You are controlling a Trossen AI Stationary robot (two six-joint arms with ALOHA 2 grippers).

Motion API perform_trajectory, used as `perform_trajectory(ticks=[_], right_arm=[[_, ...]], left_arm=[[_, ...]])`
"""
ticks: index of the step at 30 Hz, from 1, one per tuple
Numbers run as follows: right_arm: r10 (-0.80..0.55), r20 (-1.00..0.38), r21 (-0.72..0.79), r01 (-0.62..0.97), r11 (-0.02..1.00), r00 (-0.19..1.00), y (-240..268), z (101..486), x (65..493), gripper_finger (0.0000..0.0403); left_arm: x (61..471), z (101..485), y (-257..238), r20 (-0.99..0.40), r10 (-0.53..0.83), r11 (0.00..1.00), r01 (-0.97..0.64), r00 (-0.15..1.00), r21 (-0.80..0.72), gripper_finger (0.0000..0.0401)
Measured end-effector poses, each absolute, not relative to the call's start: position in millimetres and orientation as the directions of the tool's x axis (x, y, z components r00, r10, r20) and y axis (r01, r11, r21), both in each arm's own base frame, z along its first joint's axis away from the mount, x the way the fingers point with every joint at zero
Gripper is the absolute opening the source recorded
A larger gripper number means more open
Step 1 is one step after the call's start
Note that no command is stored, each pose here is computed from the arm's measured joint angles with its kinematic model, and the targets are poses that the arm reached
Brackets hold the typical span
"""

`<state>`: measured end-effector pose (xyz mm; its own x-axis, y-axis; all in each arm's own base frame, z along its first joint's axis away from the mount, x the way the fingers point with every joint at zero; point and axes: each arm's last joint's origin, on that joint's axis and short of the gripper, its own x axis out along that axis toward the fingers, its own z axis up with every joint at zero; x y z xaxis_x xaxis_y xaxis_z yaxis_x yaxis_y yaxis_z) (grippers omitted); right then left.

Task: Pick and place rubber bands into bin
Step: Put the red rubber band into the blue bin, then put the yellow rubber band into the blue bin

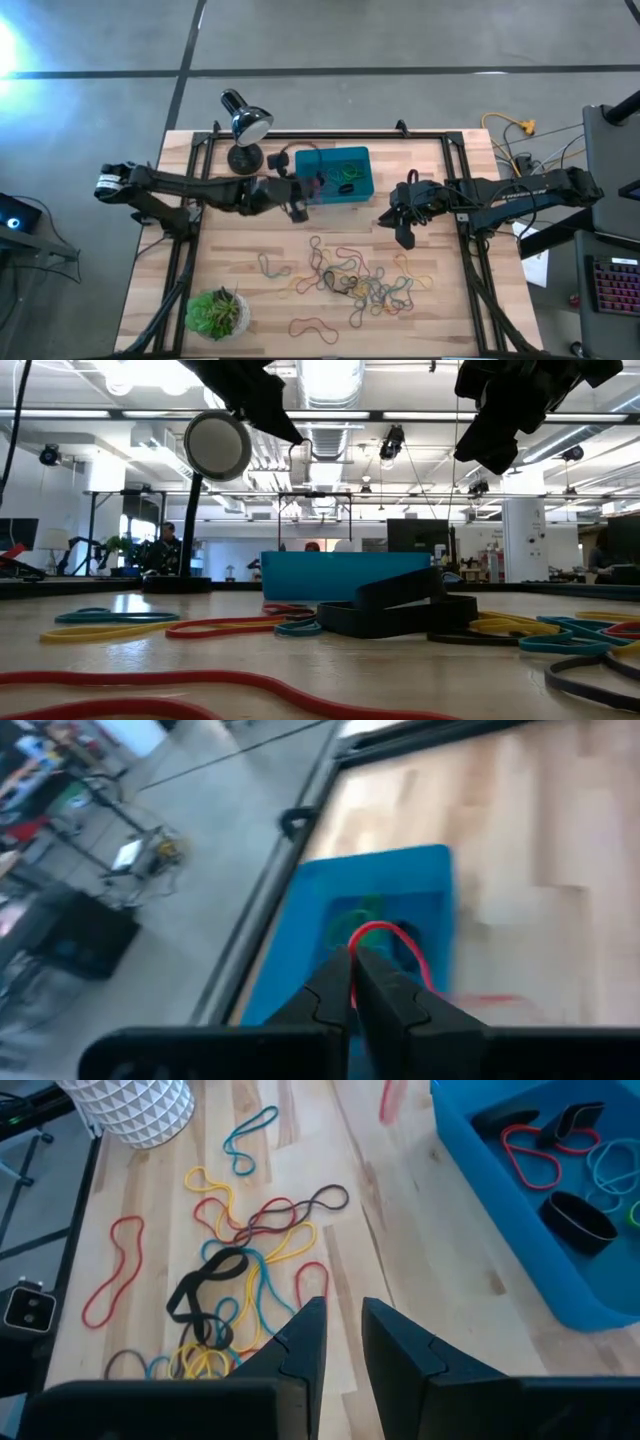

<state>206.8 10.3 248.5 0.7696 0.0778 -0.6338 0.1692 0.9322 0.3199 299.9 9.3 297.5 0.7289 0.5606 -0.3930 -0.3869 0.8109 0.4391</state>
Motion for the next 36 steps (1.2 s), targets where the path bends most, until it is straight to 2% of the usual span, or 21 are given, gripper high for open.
perform_trajectory(ticks=[8, 18, 21, 24, 32, 36], right_arm=[[0.075, -0.614, 0.325, 0.165, 0.931, 0.786, 10, 250, 208, 0.0059], [0.074, -0.59, 0.33, 0.157, 0.931, 0.804, 10, 253, 210, 0.0059], [0.073, -0.588, 0.331, 0.157, 0.931, 0.805, 10, 253, 210, 0.0059], [0.073, -0.586, 0.331, 0.156, 0.931, 0.807, 10, 253, 210, 0.0059], [0.082, -0.591, 0.333, 0.149, 0.931, 0.803, 11, 252, 211, 0.0059], [0.168, -0.679, 0.329, 0.091, 0.94, 0.715, 20, 238, 210, 0.0059]], left_arm=[[304, 291, 61, -0.392, 0.65, 0.756, -0.499, 0.651, 0.424, 0.0], [318, 254, 97, -0.503, 0.623, 0.782, -0.49, 0.599, 0.385, 0.0], [322, 247, 97, -0.535, 0.57, 0.821, -0.446, 0.623, 0.356, 0.0002], [324, 242, 97, -0.559, 0.521, 0.853, -0.412, 0.645, 0.32, 0.0016], [325, 240, 95, -0.57, 0.506, 0.862, -0.409, 0.648, 0.3, 0.0083], [322, 246, 86, -0.58, 0.472, 0.879, -0.402, 0.664, 0.255, 0.0098]])
